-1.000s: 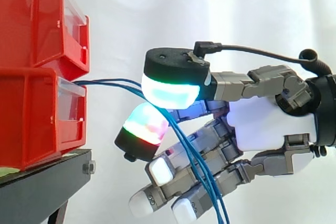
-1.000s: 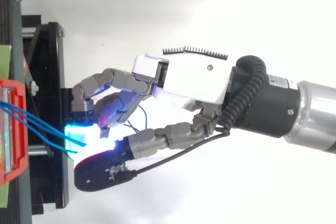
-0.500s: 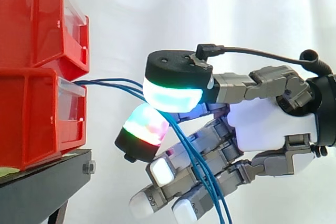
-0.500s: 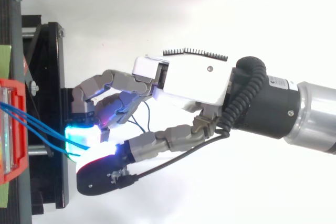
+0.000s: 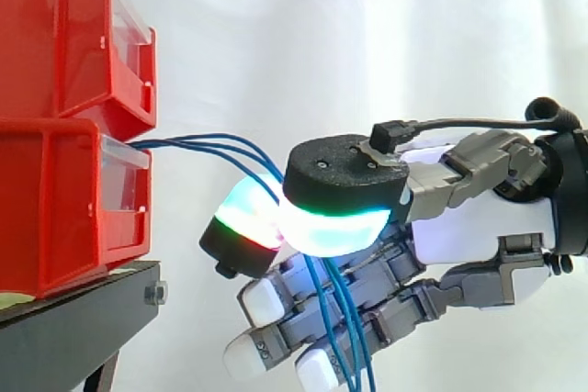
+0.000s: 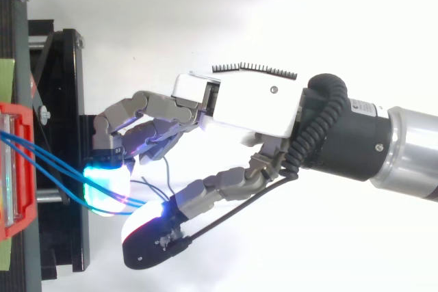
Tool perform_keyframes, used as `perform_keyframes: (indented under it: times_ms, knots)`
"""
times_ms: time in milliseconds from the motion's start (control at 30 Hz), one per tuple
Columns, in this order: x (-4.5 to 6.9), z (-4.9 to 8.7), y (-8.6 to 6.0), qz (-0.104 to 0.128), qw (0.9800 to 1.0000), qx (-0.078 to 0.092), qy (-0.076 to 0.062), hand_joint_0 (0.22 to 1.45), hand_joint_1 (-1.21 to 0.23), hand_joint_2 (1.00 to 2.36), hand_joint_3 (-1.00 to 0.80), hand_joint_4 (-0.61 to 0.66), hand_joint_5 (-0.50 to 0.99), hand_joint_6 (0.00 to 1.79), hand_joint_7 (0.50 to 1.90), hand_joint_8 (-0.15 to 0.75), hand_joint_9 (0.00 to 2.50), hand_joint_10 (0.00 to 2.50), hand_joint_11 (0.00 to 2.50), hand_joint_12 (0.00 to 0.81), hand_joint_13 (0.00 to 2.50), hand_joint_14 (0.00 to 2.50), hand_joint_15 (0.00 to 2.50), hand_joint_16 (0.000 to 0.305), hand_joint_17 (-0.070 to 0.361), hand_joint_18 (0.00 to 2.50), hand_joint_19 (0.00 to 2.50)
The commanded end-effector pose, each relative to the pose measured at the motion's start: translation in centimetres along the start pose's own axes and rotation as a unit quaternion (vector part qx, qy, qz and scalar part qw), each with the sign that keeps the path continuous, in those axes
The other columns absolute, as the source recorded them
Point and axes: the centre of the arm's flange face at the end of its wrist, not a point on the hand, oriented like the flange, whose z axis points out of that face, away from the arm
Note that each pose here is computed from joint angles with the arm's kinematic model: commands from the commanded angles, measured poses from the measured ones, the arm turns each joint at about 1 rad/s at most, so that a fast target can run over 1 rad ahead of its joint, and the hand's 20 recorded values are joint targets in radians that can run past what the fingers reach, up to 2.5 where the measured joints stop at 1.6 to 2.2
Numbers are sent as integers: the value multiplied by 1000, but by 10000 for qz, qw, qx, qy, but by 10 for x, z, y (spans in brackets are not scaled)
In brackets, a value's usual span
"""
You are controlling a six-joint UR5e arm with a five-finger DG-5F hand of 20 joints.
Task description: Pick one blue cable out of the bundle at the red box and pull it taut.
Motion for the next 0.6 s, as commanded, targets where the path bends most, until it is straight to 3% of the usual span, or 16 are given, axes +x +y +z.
perform_keyframes:
  times_ms: [0, 167, 367, 567]
  knots:
    - [0, 0, 1, 6, 10000, -6, -1, 688, -992, 1000, -500, 3, -227, 845, 1026, 250, 673, 15, 798, 393, 559, 6, 189, 52, 118, 717, 264]
    - [0, 0, 1, -2, 10000, -6, -1, 508, -872, 1000, -500, 98, -208, 829, 983, 315, 754, 14, 808, 423, 585, 7, 226, 58, 130, 732, 339]
    - [0, 0, 1, -2, 10000, -6, -1, 477, -715, 1000, -500, 133, -173, 798, 1000, 341, 801, 12, 790, 440, 618, 7, 240, 61, 137, 755, 361]
    - [1, 0, 0, -5, 10000, 0, 7, 511, -660, 1000, -500, 125, -160, 780, 1045, 339, 825, 14, 790, 434, 633, 7, 245, 59, 133, 750, 391]
